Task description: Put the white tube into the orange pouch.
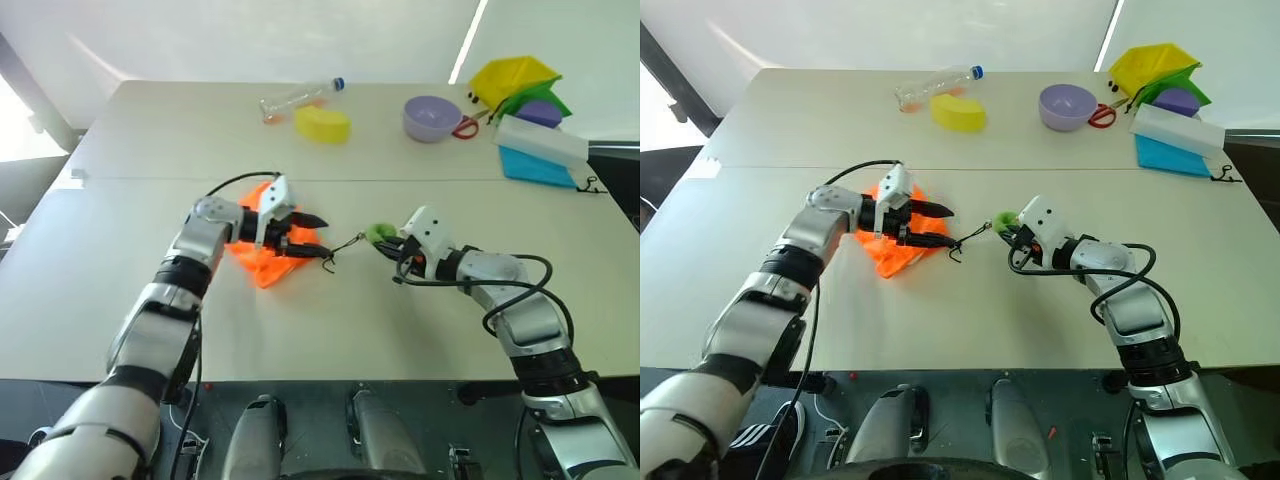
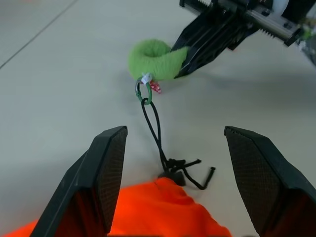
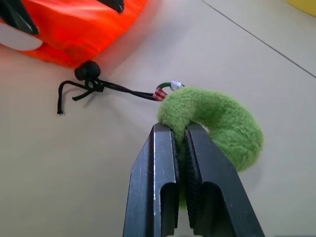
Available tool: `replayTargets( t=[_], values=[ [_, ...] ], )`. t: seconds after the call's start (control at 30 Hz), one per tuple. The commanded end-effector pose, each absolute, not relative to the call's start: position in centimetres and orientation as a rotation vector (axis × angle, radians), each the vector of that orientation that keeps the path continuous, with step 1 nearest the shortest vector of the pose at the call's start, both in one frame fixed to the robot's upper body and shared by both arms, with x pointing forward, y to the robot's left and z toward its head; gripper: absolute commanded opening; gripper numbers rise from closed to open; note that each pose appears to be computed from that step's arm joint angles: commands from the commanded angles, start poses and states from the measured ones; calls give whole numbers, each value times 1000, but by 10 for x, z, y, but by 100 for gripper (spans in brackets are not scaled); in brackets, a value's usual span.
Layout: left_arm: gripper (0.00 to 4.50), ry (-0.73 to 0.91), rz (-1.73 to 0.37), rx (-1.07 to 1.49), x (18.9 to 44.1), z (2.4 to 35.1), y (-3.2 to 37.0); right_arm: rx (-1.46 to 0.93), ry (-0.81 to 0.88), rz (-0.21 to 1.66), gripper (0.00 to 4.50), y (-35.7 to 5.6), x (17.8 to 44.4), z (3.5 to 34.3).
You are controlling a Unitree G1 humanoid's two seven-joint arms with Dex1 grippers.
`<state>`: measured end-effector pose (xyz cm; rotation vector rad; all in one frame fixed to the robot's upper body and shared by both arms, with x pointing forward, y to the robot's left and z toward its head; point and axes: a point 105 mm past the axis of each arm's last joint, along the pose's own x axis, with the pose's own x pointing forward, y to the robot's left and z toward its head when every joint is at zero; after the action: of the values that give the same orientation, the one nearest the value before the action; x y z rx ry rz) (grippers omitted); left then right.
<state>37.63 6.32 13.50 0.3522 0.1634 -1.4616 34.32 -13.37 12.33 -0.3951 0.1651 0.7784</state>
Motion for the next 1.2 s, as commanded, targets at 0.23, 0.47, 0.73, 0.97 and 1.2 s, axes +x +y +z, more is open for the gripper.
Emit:
replayTargets(
  t=[0.23, 0.47, 0.73, 0.97, 1.2],
  values=[
    [335, 272, -1517, 563, 382, 125, 53, -410, 97, 763, 0, -131, 342, 138],
    [283, 364, -1547, 692, 380, 114, 56, -410, 93, 757, 0, -131, 343, 139],
    [283, 370, -1523, 747, 384, 117, 57, -411, 90, 758, 0, -130, 344, 140],
    [283, 387, -1532, 649, 383, 121, 51, -414, 91, 755, 0, -131, 344, 139],
    [100, 399, -1530, 577, 382, 122, 49, -420, 93, 753, 0, -132, 344, 139]
  ],
)
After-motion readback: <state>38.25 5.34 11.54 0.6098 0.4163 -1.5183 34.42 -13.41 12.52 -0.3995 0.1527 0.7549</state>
